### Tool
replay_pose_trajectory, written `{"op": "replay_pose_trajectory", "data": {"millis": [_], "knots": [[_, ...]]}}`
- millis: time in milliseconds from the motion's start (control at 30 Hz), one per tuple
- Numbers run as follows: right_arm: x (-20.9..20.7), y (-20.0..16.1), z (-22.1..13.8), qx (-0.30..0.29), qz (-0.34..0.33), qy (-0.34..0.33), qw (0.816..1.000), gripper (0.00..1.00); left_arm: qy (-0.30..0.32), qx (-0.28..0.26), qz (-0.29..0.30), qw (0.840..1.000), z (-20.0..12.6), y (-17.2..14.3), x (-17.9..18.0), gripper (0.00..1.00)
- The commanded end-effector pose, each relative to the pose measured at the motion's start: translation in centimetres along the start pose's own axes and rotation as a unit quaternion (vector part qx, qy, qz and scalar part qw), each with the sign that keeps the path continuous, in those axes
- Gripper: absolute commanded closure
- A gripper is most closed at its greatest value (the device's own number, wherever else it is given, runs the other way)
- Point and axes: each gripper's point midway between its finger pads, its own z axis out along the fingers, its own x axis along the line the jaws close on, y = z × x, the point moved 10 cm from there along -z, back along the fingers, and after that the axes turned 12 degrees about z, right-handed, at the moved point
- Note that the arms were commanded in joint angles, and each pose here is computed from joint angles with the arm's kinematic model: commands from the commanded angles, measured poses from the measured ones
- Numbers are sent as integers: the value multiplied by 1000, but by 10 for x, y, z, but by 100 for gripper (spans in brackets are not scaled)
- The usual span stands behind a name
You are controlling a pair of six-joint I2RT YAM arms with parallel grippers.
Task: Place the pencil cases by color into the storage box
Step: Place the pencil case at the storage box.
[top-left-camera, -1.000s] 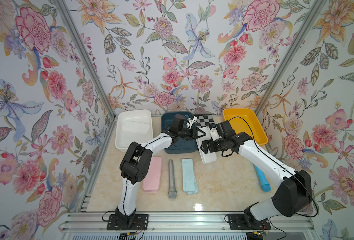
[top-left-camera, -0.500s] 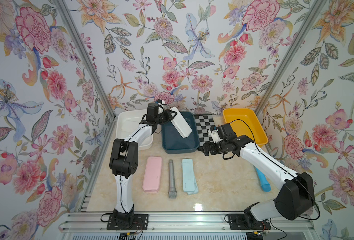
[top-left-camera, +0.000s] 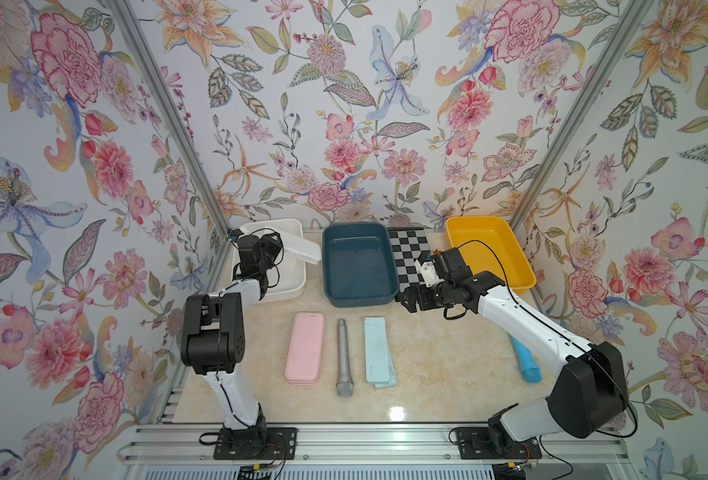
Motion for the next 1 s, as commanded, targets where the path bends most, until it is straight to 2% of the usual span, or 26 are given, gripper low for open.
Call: {"op": "replay_pose_trajectory", "data": {"millis": [0, 367, 733, 967], "knots": [[-1, -4, 13, 17, 2, 5, 1000, 0, -46, -85, -21, 995, -20, 24, -19, 70], [1, -5, 18, 25, 1, 5, 1000, 0, -33, -153, -150, 976, -25, 24, 52, 70], [3, -5, 24, 29, 2, 5, 1000, 0, -40, -120, -185, 974, 1, 14, 74, 69], [4, -7, 30, 34, 4, 8, 999, 0, -39, -105, -210, 971, 11, 9, 80, 57]]}}
